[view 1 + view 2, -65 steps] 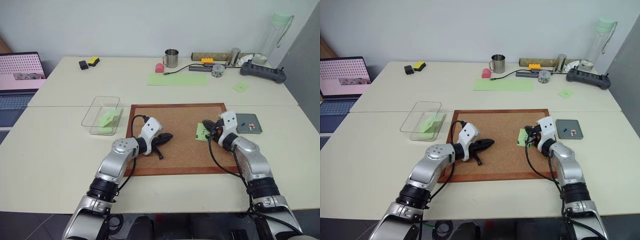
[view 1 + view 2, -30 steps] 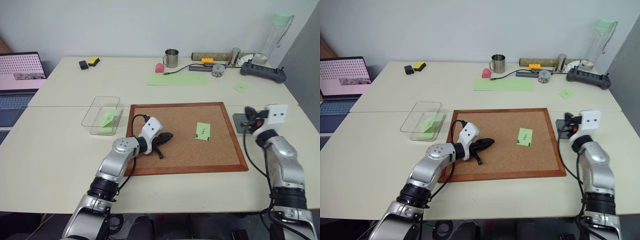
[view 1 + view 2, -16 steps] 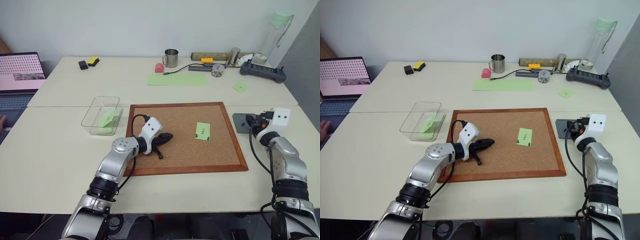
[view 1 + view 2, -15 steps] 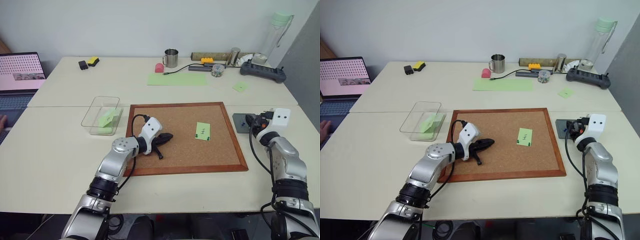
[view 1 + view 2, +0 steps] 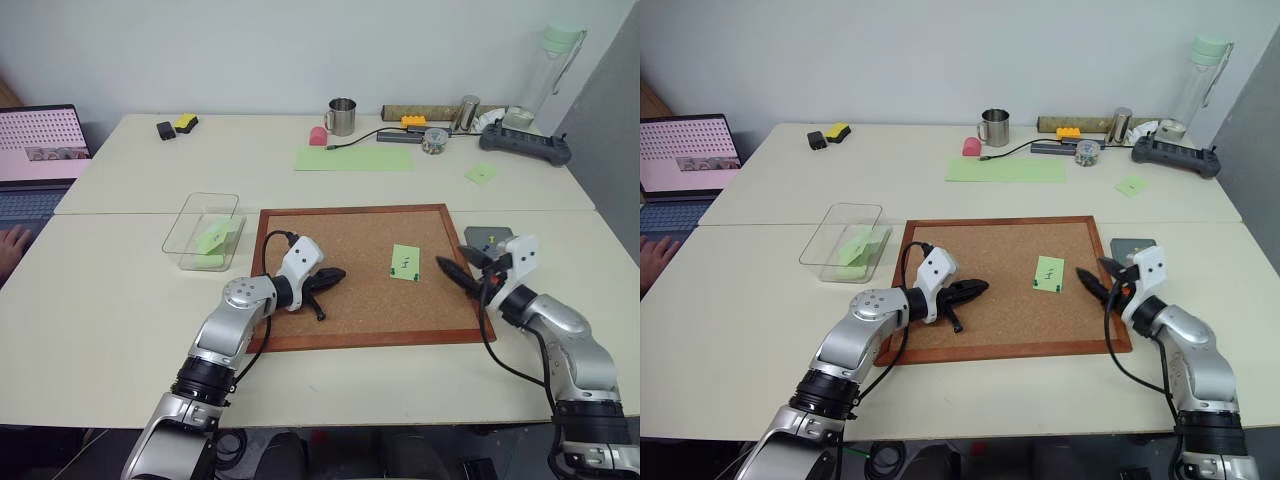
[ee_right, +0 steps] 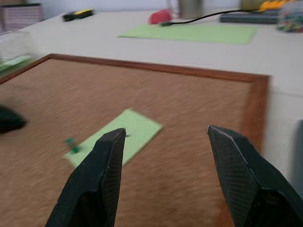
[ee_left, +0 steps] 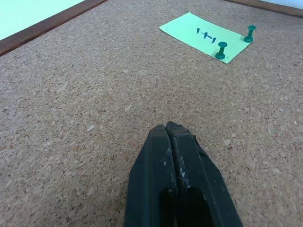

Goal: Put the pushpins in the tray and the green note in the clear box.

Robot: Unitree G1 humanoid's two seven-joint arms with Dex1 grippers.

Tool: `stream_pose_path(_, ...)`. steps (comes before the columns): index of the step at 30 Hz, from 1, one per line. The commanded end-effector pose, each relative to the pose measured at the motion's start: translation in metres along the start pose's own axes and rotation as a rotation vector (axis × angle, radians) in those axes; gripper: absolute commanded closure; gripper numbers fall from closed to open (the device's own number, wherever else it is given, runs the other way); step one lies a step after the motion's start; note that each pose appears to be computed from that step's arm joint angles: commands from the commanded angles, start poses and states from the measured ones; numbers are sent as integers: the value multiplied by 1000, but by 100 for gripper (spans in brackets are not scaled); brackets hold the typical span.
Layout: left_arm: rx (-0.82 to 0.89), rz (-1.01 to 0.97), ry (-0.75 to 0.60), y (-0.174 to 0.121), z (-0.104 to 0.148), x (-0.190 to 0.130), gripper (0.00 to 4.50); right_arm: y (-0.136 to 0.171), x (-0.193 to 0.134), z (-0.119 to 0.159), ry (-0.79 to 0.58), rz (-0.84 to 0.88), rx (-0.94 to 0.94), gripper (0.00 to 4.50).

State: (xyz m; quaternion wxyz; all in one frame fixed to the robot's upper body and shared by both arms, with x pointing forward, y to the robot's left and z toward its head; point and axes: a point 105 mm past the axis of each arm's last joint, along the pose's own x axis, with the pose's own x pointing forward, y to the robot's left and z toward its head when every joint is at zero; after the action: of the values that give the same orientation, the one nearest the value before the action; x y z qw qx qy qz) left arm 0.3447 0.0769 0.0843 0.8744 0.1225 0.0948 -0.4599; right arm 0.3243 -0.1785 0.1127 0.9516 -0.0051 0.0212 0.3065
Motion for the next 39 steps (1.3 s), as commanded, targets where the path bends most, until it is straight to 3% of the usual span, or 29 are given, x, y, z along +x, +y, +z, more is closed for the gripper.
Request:
stream_pose_path(1,7,-16,10,-3,-1,1,450,39,7,2,-3,163,-70,163)
stream_pose_path(9,10,-16,11,-2,0,1,450,40,21,-16,21,135,-83,163)
stream_pose_path(16,9,-8,12,-1,0,-1,450,32,26,-14,1,105,-84,163)
stream_pose_path(20,6,-5,10,-1,0,-1,450,29,26,-16,3,94,-75,215)
stream_pose_path(31,6,-9,8,-2,1,0,450,25,24,-17,11,80,-101,446)
stream_pose_path(35,7,-10,8,-2,1,1,450,26,24,-11,-3,82,-125,449)
stream_pose_path(39,7,-7,8,-1,1,1,450,31,22,15,-106,103,-106,449)
